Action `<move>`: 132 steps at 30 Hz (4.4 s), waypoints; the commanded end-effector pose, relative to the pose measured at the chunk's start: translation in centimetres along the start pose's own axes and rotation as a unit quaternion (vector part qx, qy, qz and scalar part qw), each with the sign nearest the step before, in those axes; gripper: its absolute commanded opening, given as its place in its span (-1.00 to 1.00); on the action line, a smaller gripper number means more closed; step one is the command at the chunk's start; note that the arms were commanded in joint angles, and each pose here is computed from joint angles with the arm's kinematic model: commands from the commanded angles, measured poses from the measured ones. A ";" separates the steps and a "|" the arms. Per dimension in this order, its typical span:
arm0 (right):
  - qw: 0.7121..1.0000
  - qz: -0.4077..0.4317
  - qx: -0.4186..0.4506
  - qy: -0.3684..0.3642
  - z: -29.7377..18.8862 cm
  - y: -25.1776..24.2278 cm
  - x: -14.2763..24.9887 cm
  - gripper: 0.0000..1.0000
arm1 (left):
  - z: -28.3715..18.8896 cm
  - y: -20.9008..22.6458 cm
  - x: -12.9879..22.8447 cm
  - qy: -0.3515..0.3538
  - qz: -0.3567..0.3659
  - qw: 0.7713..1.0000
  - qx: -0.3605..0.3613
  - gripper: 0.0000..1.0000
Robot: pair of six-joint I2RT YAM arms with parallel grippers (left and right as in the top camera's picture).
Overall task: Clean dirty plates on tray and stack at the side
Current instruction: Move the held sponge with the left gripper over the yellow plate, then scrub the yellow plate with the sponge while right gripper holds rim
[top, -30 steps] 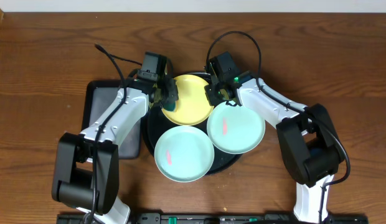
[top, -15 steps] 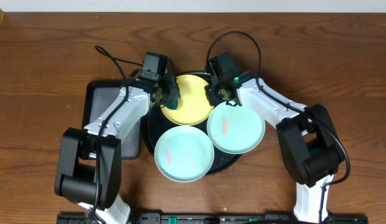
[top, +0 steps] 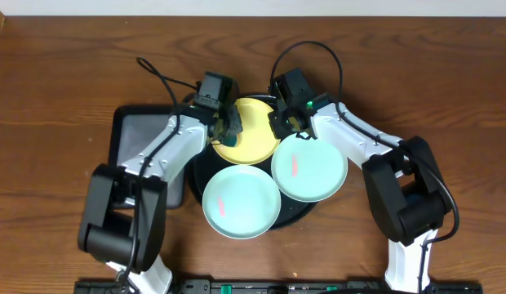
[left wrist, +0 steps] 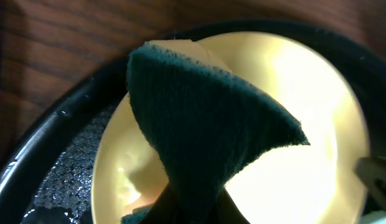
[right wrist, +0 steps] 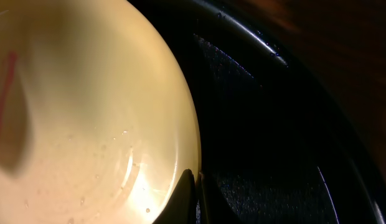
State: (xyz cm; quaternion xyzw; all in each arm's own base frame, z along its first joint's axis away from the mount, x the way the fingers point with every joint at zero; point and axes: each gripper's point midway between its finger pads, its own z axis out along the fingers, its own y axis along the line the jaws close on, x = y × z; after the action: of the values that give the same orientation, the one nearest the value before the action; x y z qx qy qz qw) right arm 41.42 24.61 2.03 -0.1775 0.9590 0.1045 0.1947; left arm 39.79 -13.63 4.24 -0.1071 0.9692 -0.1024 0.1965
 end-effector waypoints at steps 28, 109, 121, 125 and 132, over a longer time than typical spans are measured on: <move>1.000 0.000 0.006 0.014 0.7 0.3 0.9 -0.98 | 4.3 -4.0 5.2 0.126 0.075 0.981 0.130 -0.85; 1.000 0.000 0.006 0.013 0.7 0.3 0.8 -0.97 | -9.7 -4.1 -1.7 -0.071 0.085 0.992 0.060 -0.85; 1.000 0.000 0.006 0.013 0.7 0.3 0.8 -0.97 | -7.2 -1.9 -1.0 -0.050 0.082 0.995 0.001 -0.85; 1.000 0.000 0.006 0.013 0.7 0.3 0.8 -0.97 | -5.5 -1.6 -0.5 -0.033 0.085 0.996 -0.008 -0.85; 1.000 0.000 0.006 0.014 0.7 0.3 0.9 -0.97 | -1.6 -1.1 0.2 -0.010 0.085 0.996 -0.021 -0.85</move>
State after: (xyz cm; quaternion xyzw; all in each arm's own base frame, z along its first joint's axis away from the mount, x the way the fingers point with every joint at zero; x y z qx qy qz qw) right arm 41.49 24.22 1.94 -0.1716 0.9611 0.0941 0.1951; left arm 38.91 -14.79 7.17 -0.0308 0.9728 -0.0756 0.2169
